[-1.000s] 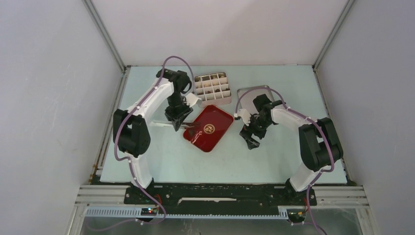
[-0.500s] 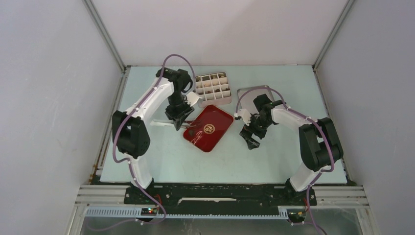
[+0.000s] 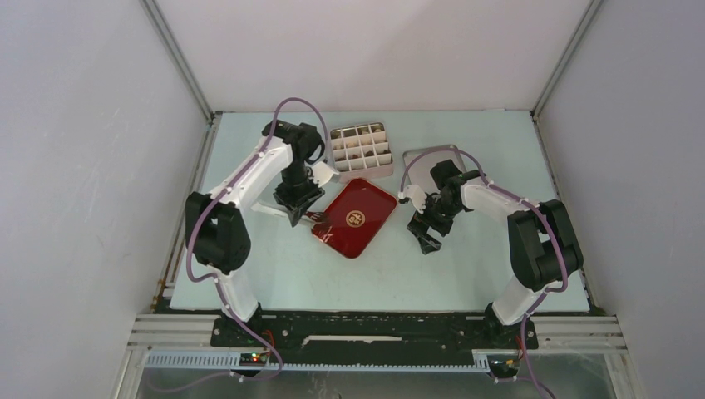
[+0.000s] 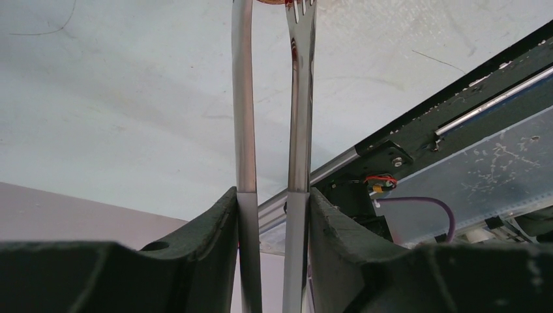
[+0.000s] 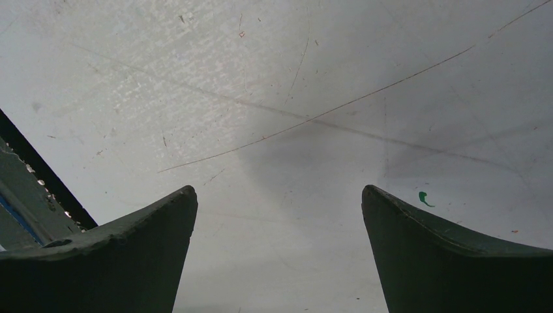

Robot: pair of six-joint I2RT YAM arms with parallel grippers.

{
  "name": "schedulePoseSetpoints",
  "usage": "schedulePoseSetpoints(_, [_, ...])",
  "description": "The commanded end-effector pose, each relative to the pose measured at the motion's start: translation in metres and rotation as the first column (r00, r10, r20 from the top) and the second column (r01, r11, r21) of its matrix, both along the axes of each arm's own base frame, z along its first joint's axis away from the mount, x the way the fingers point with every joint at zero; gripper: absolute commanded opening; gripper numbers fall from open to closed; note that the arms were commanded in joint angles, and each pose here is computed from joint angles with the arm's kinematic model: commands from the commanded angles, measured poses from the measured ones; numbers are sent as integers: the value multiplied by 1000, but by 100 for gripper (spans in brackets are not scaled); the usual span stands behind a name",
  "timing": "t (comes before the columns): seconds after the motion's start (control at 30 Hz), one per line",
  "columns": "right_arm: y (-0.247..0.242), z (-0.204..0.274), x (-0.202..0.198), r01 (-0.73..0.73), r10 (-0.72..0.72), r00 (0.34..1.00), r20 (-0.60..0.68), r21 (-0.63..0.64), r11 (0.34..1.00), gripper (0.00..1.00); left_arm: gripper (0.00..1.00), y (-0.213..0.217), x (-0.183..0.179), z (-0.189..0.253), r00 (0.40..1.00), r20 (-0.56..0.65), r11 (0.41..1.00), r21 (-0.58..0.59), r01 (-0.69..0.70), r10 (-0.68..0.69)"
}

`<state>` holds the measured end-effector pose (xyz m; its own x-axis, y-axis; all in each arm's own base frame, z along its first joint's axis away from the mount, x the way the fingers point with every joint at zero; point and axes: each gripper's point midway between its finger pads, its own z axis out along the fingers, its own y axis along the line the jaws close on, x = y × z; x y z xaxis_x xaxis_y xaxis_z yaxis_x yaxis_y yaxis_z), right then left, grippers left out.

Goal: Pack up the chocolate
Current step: Pick up the fake chocolate from the plate.

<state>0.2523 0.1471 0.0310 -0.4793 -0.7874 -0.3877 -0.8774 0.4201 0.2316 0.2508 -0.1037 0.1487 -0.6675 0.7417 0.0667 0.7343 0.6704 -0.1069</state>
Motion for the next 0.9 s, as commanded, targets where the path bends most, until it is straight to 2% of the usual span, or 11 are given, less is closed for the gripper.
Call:
schedulePoseSetpoints(0.0, [6,15,11,-15,14,999,53,29,999,100,43,0,3,2,1000,12,1000,9,23,-24])
schedulePoseSetpoints(0.3, [6,15,11,-19,18,998,53,28,999,100,41,-9,9,-3,1000,-8,1000,0,30,-30])
schedulePoseSetpoints(0.6, [5,15,12,-16,14,998,53,29,999,100,22,-12,3,2,998,-36,998,-12,55,-55])
schedulePoseSetpoints(0.73, [5,15,11,-18,16,999,51,28,999,99,13,-27,7,8,999,-11,995,-92,43,-44])
schedulePoseSetpoints(0.87, [6,15,11,-16,15,999,50,28,999,99,10,-40,11,12,999,-14,988,-151,30,-33])
